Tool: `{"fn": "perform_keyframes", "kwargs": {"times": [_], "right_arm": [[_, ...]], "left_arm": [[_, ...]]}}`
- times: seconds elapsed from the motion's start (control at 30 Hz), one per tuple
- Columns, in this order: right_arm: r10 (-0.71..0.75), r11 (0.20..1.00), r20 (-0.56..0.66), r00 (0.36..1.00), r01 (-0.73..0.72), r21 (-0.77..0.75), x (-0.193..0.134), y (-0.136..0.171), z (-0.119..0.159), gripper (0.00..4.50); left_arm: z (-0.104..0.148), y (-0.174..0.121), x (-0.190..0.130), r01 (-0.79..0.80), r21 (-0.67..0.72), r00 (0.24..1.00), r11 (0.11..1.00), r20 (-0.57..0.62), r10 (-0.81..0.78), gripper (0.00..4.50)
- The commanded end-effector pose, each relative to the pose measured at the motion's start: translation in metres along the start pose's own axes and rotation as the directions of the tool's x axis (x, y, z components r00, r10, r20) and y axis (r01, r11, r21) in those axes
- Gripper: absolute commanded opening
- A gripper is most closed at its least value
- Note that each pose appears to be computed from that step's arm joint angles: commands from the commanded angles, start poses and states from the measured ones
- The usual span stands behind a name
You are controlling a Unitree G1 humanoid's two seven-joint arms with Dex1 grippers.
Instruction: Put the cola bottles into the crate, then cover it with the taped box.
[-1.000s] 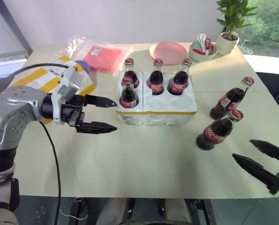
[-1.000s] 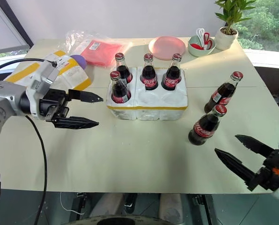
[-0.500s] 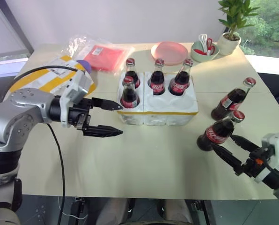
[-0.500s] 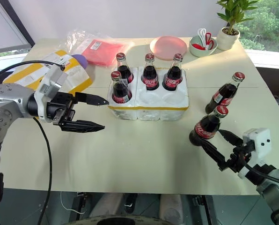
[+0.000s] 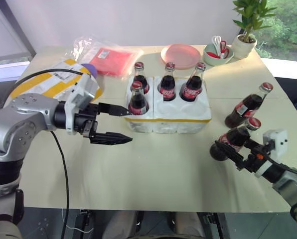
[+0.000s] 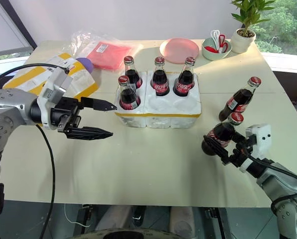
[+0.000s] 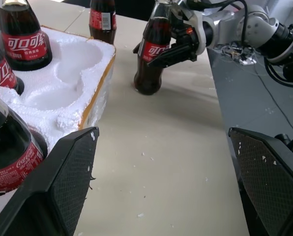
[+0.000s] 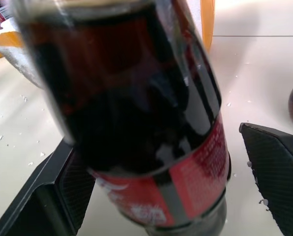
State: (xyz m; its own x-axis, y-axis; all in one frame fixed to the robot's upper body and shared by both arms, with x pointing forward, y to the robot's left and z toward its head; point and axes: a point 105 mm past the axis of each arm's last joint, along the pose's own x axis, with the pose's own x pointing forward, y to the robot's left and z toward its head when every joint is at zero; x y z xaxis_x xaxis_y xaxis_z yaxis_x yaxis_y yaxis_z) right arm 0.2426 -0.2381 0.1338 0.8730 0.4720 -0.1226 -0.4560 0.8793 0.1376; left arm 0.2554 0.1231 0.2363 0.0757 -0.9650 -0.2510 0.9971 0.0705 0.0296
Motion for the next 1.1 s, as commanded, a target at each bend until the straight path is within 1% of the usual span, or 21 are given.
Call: {"fn": "perform_keyframes", "kwargs": {"times": [0.03,0.1,0.13,0.23,0.33,0.37,0.47,0.6,0.7,0.8,0.87,1.1], "right_arm": [[0.04,0.999,0.078,0.996,-0.038,-0.026,-0.002,0.006,0.02,2.83],[0.081,0.997,0.127,0.989,-0.078,-0.024,-0.005,0.013,0.034,2.84],[0.12,0.993,0.171,0.978,-0.117,-0.028,-0.005,0.02,0.046,2.84],[0.246,0.969,0.271,0.931,-0.238,-0.063,0.0,0.041,0.084,2.84],[0.329,0.944,0.332,0.884,-0.315,-0.096,0.014,0.056,0.114,2.84],[0.347,0.938,0.332,0.877,-0.327,-0.116,0.022,0.059,0.121,2.84],[0.381,0.918,0.278,0.882,-0.325,-0.225,0.057,0.068,0.136,2.84],[0.416,0.904,0.291,0.861,-0.356,-0.238,0.094,0.074,0.153,2.84],[0.453,0.887,0.277,0.847,-0.397,-0.237,0.116,0.084,0.154,2.84],[0.48,0.87,0.222,0.849,-0.428,-0.244,0.132,0.091,0.14,2.84],[0.47,0.867,0.161,0.868,-0.421,-0.265,0.142,0.09,0.124,2.84],[0.495,0.832,0.032,0.868,-0.463,-0.305,0.148,0.094,0.091,2.84]], "left_arm": [[0.006,-0.001,0.0,-0.004,0.044,1.0,0.999,0.006,0.004,4.5],[0.007,-0.001,0.0,-0.008,0.044,1.0,0.999,0.009,0.008,4.5],[0.006,0.0,-0.001,-0.011,0.043,1.0,0.999,0.011,0.01,4.5],[0.005,0.0,0.0,-0.015,0.041,1.0,0.999,0.013,0.015,4.5],[0.004,0.001,0.0,-0.02,0.039,1.0,0.999,0.018,0.019,4.5],[0.004,0.001,0.0,-0.023,0.041,1.0,0.999,0.021,0.022,4.5],[0.005,0.007,0.003,-0.062,0.057,0.997,0.996,0.041,0.06,4.5],[0.012,0.014,0.005,-0.108,0.076,0.992,0.991,0.079,0.102,4.5],[0.013,0.016,0.004,-0.127,0.08,0.989,0.989,0.085,0.121,4.5],[0.012,0.015,0.005,-0.14,0.082,0.988,0.987,0.084,0.133,4.5],[0.013,0.013,0.004,-0.147,0.083,0.986,0.986,0.089,0.14,4.5],[0.014,0.015,0.001,-0.176,0.087,0.982,0.981,0.088,0.168,4.5]]}}
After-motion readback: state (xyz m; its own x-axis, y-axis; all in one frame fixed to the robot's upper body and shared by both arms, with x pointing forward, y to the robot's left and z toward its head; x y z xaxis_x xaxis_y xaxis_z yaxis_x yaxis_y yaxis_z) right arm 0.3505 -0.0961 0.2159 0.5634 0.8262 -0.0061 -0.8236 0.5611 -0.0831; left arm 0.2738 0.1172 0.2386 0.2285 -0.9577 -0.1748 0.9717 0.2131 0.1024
